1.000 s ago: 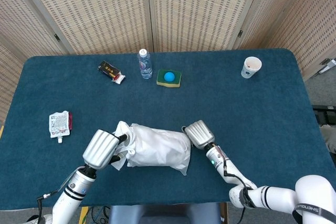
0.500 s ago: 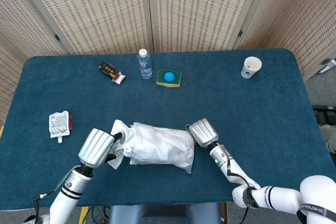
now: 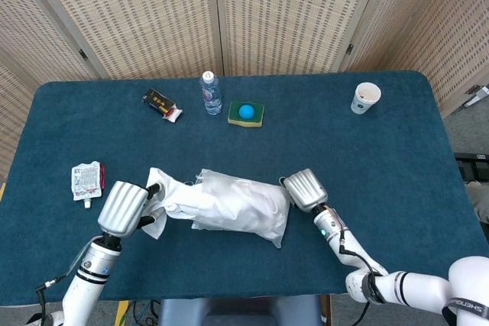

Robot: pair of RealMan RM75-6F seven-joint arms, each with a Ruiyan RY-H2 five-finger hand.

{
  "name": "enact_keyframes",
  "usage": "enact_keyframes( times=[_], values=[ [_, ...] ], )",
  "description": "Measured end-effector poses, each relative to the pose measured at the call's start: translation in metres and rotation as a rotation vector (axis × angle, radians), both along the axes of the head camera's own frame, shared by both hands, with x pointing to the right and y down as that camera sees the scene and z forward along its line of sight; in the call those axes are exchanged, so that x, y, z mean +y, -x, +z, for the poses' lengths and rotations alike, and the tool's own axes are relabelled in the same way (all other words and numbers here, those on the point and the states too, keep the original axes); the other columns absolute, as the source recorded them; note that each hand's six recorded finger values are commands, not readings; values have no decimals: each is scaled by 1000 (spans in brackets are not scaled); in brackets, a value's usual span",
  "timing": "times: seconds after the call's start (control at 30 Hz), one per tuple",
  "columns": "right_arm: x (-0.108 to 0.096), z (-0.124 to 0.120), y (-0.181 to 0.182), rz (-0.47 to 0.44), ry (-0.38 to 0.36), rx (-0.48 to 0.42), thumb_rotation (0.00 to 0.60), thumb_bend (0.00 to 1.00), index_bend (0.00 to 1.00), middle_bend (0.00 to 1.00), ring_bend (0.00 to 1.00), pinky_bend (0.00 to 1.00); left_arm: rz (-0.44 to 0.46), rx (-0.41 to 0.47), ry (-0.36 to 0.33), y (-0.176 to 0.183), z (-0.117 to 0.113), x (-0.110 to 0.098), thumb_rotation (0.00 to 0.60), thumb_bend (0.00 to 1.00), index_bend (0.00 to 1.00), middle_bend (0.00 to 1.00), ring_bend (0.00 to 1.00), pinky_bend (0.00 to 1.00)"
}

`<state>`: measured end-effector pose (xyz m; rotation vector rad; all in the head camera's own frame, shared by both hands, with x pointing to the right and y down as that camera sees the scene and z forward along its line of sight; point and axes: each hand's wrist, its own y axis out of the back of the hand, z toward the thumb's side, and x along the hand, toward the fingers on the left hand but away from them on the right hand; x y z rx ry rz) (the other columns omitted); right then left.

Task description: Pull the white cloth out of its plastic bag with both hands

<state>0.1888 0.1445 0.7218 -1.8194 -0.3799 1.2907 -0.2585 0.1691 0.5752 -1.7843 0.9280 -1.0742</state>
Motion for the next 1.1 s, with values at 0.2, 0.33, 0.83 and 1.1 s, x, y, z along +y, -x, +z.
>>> enact_keyframes(
  times=[0.2,0.33,0.83,1.1],
  values=[
    [-5,-6,-17,22,-14,24,600,541,546,1000,1000,1000,-51,5,-14,13,-4,-5,600,582,767,1000,1000,1000],
    [-7,-8,-32,40,-17,52,600,541,546,1000,1000,1000,-77,11,-18,19,-5,-9,600,583,767,1000,1000,1000],
    [-17,-24,-85,110,-52,134,600,541,546,1000,1000,1000,-72,-6,-42,25,-13,-14,600,583,767,1000,1000,1000],
    [-23,-36,-118,160,-78,178,600,541,546,1000,1000,1000,-72,-8,-49,25,-17,-17,600,582,768,1000,1000,1000]
  ],
)
